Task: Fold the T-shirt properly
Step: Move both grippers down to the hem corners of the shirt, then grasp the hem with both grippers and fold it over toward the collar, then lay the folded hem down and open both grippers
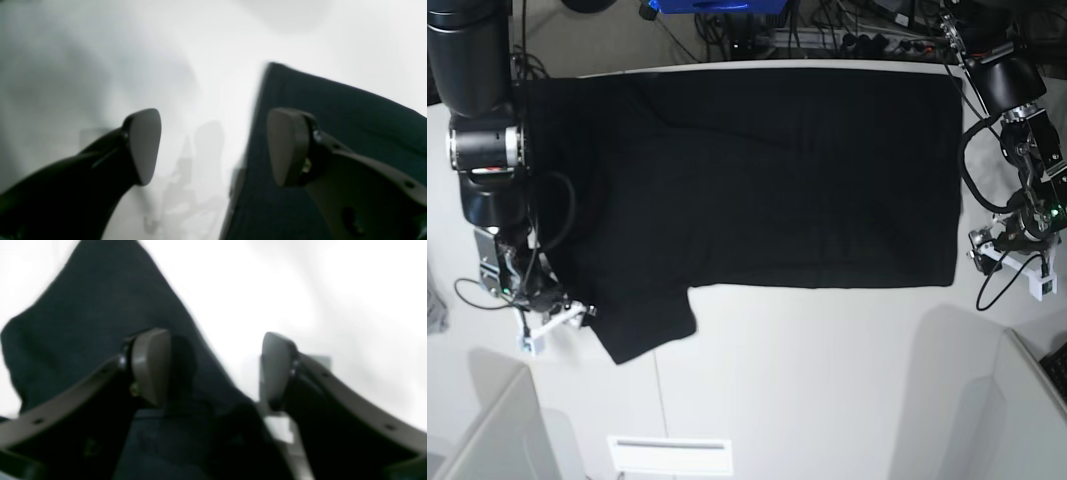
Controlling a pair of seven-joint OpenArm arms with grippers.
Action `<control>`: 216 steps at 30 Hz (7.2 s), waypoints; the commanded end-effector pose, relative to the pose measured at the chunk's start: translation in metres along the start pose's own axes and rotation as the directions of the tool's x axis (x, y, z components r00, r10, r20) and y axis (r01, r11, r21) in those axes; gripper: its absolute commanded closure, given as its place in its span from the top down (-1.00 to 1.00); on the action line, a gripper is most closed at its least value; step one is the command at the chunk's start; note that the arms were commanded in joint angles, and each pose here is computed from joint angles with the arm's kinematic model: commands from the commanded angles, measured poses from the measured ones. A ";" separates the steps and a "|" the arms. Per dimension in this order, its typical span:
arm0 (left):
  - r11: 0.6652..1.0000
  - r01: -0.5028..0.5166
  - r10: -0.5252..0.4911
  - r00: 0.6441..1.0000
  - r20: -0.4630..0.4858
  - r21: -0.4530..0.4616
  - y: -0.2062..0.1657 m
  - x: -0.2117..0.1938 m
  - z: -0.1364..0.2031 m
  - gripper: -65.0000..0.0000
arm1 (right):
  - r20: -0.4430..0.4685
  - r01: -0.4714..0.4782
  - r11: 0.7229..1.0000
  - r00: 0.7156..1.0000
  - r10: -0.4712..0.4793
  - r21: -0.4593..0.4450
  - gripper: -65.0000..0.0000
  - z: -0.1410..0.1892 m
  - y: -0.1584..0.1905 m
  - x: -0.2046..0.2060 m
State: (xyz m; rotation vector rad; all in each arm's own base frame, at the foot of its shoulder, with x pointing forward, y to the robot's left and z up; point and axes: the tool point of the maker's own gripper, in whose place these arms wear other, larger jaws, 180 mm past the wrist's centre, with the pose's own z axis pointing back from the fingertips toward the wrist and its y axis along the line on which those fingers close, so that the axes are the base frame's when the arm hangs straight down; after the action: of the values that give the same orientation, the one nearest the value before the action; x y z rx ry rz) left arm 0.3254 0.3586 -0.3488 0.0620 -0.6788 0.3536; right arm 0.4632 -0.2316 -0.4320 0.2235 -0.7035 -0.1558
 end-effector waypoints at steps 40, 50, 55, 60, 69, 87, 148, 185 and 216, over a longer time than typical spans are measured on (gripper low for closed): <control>0.986 -0.084 0.079 0.996 -0.040 -0.146 -0.079 0.006 -0.094 0.44 | -0.008 -0.039 0.999 0.999 0.039 0.007 -1.00 -0.001 0.008 0.005; 0.987 -0.085 0.076 0.995 -0.065 -0.137 -0.075 -0.008 -0.096 -1.00 | -0.003 -0.039 0.999 0.999 0.039 0.010 -1.00 0.000 0.009 0.007; 0.987 -0.083 0.077 0.996 -0.047 -0.140 -0.075 0.001 -0.094 -1.00 | 0.004 -0.041 0.999 0.999 0.040 0.011 -1.00 0.000 0.010 0.012; 0.985 -0.063 0.060 0.998 -0.022 -0.163 -0.085 0.026 -0.083 -1.00 | 0.055 -0.092 0.995 0.994 0.090 0.028 -1.00 0.010 0.015 0.031; 0.984 -0.025 0.035 0.998 0.051 -0.177 -0.091 0.050 -0.068 -1.00 | 0.094 -0.180 0.980 0.980 0.173 0.081 -1.00 0.025 0.043 0.044; 0.954 0.176 -0.154 0.983 0.104 -0.243 -0.108 0.045 -0.030 -1.00 | 0.180 -0.135 0.990 0.976 0.126 0.039 -1.00 0.061 0.024 0.049; 0.982 0.139 -0.135 0.990 0.035 -0.128 -0.019 -0.030 0.075 -1.00 | 0.163 -0.004 1.000 0.987 0.007 -0.022 -1.00 0.179 0.000 -0.024; 0.970 0.210 -0.222 0.970 -0.101 -0.121 0.001 -0.087 0.093 -1.00 | -0.033 0.187 0.980 0.981 -0.189 -0.066 -1.00 0.221 0.012 -0.152; 0.973 0.205 -0.219 0.966 -0.138 -0.109 0.010 -0.100 0.094 0.02 | -0.066 0.219 0.969 0.972 -0.227 -0.112 -0.26 0.231 0.001 -0.179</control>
State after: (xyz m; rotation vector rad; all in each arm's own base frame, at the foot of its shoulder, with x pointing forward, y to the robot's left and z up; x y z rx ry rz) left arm 0.1876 0.3172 -0.3478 0.0026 -0.5014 0.1324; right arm 0.1712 -0.2236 -0.3814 0.2112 -0.5498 -0.4058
